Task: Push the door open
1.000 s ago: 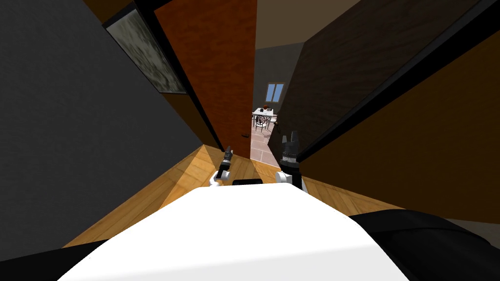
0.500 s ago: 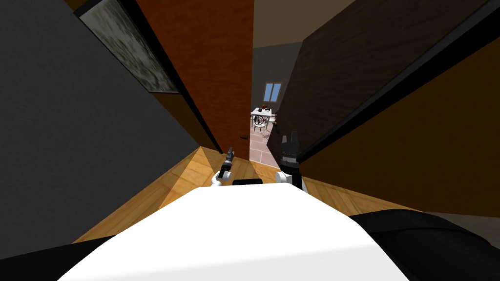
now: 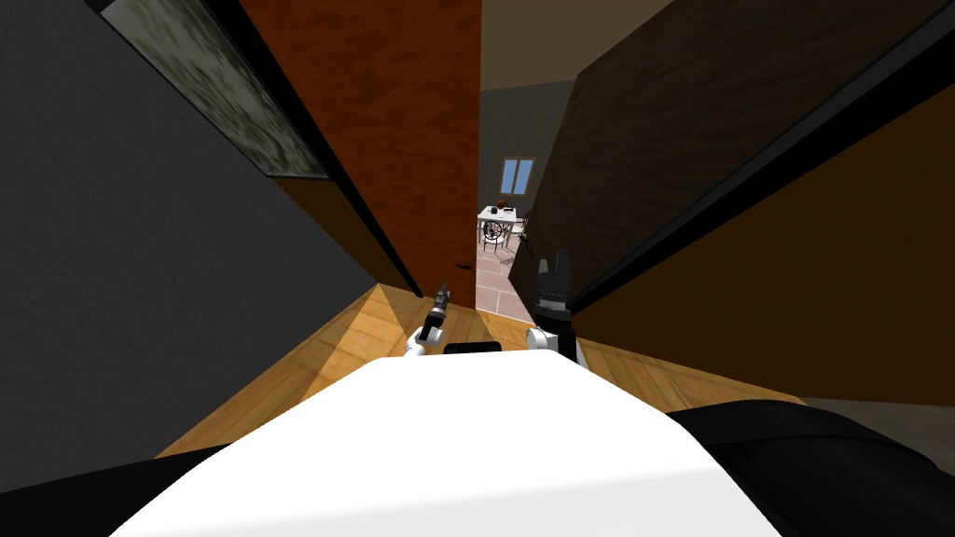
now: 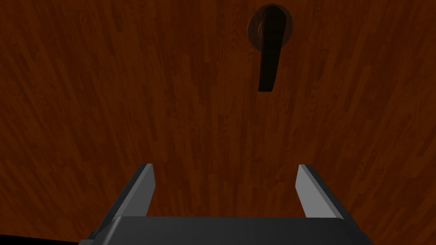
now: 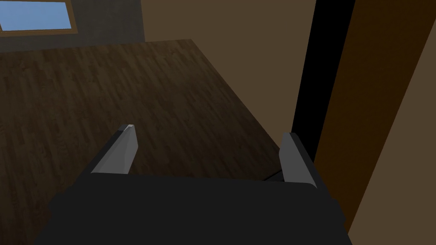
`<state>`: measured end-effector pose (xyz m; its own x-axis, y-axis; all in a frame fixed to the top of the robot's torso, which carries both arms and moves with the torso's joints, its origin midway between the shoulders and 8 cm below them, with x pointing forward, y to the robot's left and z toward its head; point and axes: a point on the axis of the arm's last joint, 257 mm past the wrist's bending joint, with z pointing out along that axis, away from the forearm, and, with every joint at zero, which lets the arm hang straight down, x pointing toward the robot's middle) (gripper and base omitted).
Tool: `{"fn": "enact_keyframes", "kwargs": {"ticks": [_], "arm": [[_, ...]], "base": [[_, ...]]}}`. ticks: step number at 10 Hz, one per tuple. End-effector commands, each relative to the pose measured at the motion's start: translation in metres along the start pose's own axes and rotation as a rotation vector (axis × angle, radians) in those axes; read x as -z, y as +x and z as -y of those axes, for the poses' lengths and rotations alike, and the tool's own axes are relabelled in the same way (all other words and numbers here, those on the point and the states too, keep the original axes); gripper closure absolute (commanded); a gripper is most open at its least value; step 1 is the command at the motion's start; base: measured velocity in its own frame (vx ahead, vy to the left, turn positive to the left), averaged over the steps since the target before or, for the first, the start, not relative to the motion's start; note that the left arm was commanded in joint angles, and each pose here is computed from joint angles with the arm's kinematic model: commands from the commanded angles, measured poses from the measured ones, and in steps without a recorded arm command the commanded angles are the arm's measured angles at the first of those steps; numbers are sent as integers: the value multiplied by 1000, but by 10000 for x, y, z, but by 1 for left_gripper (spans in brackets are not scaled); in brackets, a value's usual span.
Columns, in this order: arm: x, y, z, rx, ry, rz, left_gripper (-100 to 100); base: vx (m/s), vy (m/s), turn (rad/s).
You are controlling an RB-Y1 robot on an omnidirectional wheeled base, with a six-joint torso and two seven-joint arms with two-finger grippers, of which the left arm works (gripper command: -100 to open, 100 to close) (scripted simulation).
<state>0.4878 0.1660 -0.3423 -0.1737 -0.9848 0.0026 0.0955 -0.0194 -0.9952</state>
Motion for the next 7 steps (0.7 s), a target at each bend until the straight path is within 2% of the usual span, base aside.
{"fn": "enact_keyframes", "kwargs": {"ticks": [1,7], "arm": [[2,39,-70,0,-12,-8,-100],[20,182,-295,0,-56,-36,-100]], "base": [[84,19,-46],[90,11,-50]]}}
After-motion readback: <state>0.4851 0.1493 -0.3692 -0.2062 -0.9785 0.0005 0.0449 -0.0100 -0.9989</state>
